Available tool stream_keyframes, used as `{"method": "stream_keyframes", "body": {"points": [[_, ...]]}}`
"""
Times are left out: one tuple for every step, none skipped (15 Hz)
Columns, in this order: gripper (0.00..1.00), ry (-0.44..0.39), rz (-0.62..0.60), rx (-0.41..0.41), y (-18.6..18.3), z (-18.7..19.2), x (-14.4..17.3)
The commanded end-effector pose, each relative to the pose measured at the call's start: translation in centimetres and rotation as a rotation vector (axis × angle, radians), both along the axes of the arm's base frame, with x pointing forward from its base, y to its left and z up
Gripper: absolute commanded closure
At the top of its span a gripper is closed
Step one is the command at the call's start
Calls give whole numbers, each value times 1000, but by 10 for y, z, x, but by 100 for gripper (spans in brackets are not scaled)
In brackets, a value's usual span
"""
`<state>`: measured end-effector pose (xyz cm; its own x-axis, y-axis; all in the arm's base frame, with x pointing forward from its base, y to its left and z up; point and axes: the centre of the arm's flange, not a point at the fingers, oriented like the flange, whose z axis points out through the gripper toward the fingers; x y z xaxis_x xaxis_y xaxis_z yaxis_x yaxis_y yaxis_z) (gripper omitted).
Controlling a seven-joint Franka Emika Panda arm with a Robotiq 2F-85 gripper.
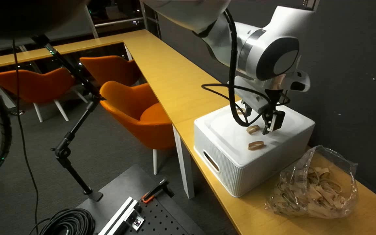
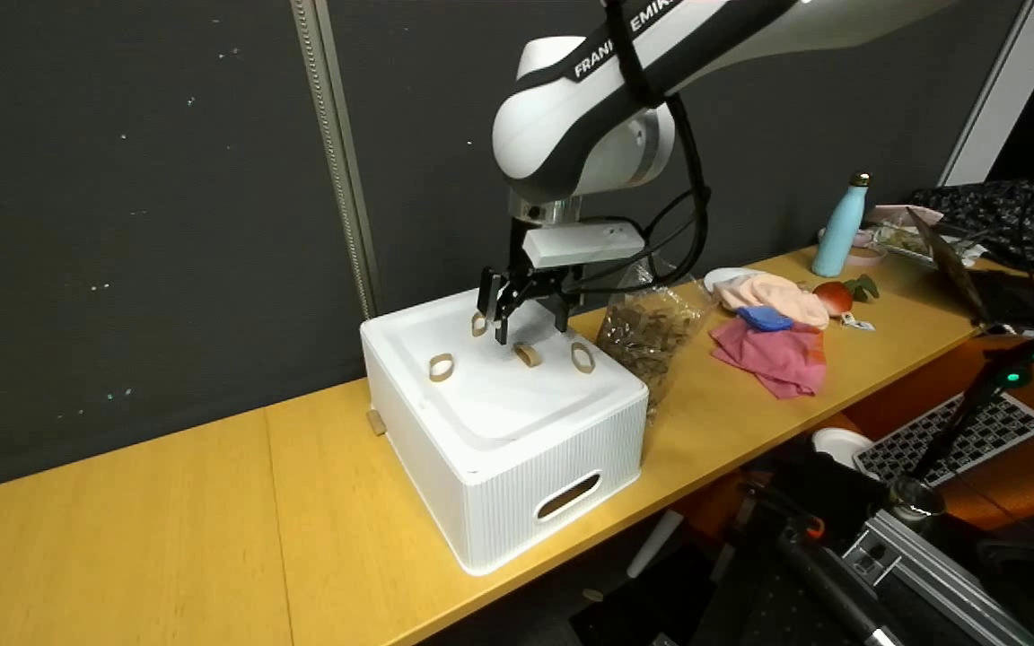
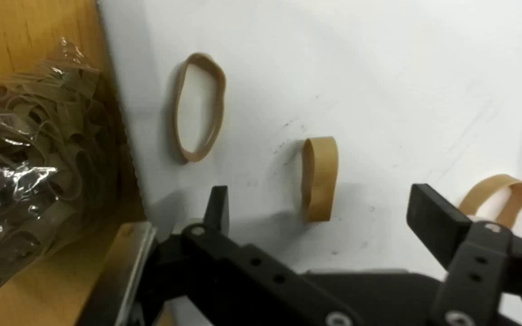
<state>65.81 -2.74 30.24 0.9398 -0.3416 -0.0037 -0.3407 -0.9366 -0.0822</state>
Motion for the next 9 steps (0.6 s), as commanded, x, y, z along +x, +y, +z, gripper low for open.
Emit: {"method": "stream_keyframes", "body": {"points": [[0, 64, -7, -11, 14, 3, 7], [0, 77, -11, -14, 16, 2, 3], [0, 85, -11, -16, 17, 1, 1], [0, 93, -15, -18, 15, -3, -1], [1, 99, -17, -19, 15, -5, -1], [9, 97, -15, -25, 13, -8, -1], [25, 93, -15, -27, 12, -10, 0], [30, 93, -14, -33, 11, -11, 0], [37, 87, -9, -37, 12, -12, 0]]}}
